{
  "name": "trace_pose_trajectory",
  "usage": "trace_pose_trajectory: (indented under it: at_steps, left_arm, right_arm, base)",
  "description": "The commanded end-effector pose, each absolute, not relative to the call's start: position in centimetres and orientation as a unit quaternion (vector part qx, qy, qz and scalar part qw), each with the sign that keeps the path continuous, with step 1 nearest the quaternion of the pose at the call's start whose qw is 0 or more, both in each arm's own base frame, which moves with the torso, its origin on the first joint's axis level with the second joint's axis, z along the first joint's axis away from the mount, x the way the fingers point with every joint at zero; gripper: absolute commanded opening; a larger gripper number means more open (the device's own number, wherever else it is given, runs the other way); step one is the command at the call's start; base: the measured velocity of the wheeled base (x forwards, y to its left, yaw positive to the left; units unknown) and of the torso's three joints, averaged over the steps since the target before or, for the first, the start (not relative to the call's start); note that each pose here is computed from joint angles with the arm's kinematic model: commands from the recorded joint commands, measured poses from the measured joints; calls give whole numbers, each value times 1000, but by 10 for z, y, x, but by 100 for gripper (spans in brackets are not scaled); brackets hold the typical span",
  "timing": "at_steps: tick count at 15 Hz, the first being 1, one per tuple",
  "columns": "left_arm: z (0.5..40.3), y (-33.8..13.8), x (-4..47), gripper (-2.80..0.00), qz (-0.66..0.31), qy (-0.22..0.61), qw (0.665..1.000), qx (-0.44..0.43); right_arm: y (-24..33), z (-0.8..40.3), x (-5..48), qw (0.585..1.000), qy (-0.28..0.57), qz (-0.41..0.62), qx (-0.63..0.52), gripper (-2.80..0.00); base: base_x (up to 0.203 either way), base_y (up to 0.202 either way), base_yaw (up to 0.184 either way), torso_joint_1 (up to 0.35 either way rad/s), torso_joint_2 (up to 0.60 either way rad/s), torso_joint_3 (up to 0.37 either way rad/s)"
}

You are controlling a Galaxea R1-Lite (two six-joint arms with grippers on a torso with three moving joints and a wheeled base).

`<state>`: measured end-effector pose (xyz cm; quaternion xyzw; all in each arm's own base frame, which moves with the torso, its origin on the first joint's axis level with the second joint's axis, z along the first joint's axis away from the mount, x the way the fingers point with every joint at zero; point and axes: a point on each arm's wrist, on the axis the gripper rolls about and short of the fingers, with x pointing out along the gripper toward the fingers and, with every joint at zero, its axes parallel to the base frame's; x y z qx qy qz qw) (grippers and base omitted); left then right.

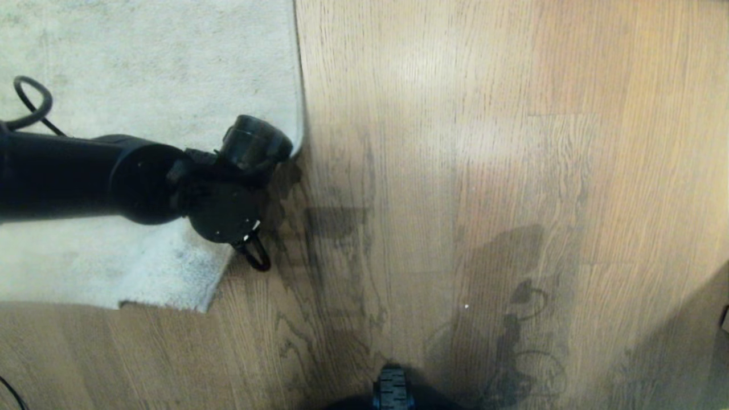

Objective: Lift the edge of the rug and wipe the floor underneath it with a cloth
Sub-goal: Lift up the carpet

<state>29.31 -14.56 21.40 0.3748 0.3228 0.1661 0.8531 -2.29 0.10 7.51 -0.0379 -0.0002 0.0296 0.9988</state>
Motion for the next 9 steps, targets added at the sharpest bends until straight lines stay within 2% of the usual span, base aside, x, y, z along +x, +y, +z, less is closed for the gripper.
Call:
trace_pose_trajectory:
  at_steps: [1,9]
  left_arm:
    - [214,-146,287,0,166,328,851,375]
    - [180,-146,265,0,156,358,837,384]
  right_arm:
    - [1,75,-23,999,0,31,-38,-280]
    - [1,75,-23,999,0,30,-38,-280]
  base:
    - [0,0,0,0,0,0]
    - [0,0,0,0,0,0]
